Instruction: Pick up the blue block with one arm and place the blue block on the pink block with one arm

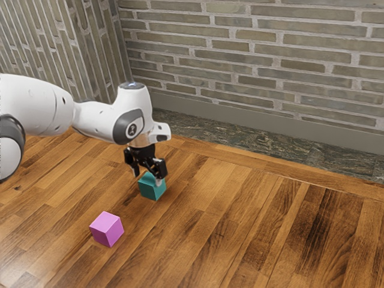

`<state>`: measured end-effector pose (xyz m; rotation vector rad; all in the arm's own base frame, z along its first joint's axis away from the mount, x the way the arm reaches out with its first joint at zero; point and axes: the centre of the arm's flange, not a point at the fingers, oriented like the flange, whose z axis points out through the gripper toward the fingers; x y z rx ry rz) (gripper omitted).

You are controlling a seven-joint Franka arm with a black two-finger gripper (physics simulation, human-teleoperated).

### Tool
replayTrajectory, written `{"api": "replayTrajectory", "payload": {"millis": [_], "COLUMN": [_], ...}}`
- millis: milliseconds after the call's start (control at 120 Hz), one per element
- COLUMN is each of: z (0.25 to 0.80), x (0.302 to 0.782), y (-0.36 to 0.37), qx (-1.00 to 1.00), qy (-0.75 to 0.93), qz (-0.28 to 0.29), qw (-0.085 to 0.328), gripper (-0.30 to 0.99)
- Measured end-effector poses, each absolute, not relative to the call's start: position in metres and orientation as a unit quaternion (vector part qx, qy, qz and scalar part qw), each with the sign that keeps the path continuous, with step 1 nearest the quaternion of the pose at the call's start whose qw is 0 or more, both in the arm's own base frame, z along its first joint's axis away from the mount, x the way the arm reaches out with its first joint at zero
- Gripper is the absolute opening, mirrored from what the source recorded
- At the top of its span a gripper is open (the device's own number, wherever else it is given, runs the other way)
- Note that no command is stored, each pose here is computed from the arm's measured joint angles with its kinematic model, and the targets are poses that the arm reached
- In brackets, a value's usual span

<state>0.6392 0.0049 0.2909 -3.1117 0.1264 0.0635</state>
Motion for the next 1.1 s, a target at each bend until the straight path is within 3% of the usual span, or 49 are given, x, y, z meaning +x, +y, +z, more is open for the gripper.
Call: {"api": "replayTrajectory", "payload": {"millis": [550, 1100], "z": [0.264, 0.265], "x": [0.652, 0.654], "y": [0.007, 0.01], "qx": [-0.999, -0.999], "qy": [0.039, 0.035], "qz": [0.03, 0.026], "qw": [0.015, 0.014], "gripper": [0.69, 0.46]}}
